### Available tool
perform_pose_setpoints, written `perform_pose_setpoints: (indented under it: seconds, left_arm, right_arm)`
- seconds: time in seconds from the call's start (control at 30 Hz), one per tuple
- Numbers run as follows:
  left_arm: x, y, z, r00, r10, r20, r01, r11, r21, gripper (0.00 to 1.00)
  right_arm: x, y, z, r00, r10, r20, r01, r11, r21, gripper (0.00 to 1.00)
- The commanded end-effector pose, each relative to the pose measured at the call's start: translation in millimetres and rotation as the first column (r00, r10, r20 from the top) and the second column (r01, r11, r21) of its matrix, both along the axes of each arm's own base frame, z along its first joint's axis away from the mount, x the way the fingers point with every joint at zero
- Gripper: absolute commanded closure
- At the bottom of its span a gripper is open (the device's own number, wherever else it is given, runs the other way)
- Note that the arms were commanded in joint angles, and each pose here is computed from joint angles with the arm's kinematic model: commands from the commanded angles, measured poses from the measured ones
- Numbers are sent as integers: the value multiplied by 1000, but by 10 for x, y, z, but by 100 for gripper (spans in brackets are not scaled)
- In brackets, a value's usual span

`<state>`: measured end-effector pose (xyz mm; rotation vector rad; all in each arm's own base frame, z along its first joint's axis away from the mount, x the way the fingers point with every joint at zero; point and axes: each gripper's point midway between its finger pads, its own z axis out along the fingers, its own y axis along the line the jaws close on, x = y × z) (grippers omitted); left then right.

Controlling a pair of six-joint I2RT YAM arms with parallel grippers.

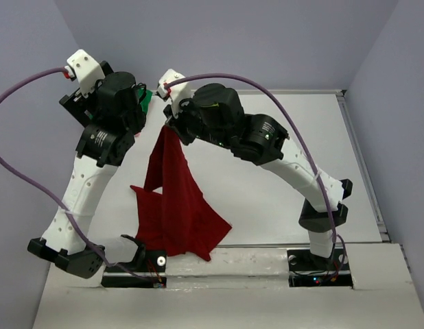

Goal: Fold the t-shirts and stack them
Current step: Move the tshirt to the center of the board

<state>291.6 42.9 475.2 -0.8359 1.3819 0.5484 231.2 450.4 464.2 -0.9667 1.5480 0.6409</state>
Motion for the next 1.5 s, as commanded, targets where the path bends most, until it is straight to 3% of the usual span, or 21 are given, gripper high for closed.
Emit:
perform_pose_setpoints:
  seconds: [0.0, 0.07, 0.1, 0.2, 0.33, 0.53, 0.83, 1.03, 1.17, 1.33, 1.47]
  left_arm:
    - [253, -215, -537, 981, -146, -127, 138, 988, -69, 8]
    - [308, -299, -628, 971, -201, -133, 190, 978, -91, 8]
    - [333, -331, -695, 966, -218, -139, 206, 974, -97, 8]
    - [327, -371, -763, 958, -253, -137, 240, 965, -103, 7]
    - [301, -393, -751, 949, -287, -128, 275, 956, -102, 8]
    - [303, -444, -866, 936, -323, -143, 310, 945, -102, 7]
    - [403, -660, -1198, 891, -408, -201, 389, 912, -128, 8]
    - [463, -901, -1370, 841, -485, -240, 462, 875, -146, 7]
    - [510, -1044, -1503, 799, -534, -277, 509, 846, -159, 6]
    - [549, -1290, -1800, 713, -616, -335, 581, 786, -212, 5]
    - [568, -1402, -2199, 653, -613, -445, 578, 783, -231, 5]
  right_arm:
    - [854, -911, 182, 828, -530, 185, 543, 839, -26, 100]
    - [1044, -1165, 81, 764, -617, 189, 635, 771, -51, 100]
    - [1198, -1486, 130, 684, -707, 180, 722, 691, -28, 100]
    - [1424, -1957, 53, 572, -804, 163, 818, 575, -31, 100]
    - [1772, -2936, 23, 400, -909, 117, 916, 400, -22, 100]
    - [2259, -3637, -486, 342, -938, 46, 936, 336, -104, 100]
    - [3002, -3867, -1704, 335, -942, 0, 891, 317, -327, 100]
    - [3312, -4141, -2294, 212, -977, 36, 890, 178, -419, 92]
    - [3318, -4382, -2472, 113, -994, -8, 896, 106, -432, 100]
    - [3246, -4708, -2572, 19, -1000, -22, 898, 27, -440, 100]
    - [3188, -4937, -2631, -32, -999, -30, 893, -15, -449, 100]
